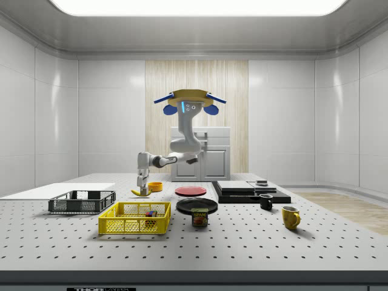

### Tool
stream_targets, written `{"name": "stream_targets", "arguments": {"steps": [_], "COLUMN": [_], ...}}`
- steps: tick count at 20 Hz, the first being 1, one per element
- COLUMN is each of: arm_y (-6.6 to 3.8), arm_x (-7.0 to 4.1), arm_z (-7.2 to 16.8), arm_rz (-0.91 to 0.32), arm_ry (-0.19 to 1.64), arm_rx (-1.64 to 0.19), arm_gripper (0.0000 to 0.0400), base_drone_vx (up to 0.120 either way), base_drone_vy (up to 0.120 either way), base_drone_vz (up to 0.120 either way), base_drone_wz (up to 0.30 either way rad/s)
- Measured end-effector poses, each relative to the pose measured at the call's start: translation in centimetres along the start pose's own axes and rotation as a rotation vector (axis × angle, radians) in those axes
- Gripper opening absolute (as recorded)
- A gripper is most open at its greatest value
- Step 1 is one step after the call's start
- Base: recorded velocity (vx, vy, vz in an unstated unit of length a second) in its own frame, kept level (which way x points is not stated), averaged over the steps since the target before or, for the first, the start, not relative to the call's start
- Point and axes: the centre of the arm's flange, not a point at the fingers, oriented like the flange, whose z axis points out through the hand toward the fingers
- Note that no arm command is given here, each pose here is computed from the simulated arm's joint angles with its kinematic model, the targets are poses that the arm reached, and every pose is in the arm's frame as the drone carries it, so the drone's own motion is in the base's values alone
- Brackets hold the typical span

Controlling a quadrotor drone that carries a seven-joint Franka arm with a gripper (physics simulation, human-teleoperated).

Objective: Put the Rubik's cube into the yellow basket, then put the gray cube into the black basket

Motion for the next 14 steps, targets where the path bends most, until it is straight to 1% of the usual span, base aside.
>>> {"name": "stream_targets", "arguments": {"steps": [4, 14], "arm_y": [0.0, 0.0], "arm_x": [0.0, 0.0], "arm_z": [-0.05, -0.08], "arm_rz": [0.0, 0.0], "arm_ry": [0.0, 0.0], "arm_rx": [0.0, 0.0], "arm_gripper": [0.0251, 0.0251], "base_drone_vx": [0.12, 0.12], "base_drone_vy": [0.12, 0.0], "base_drone_vz": [0.0, 0.0], "base_drone_wz": [0.0, 0.0]}}
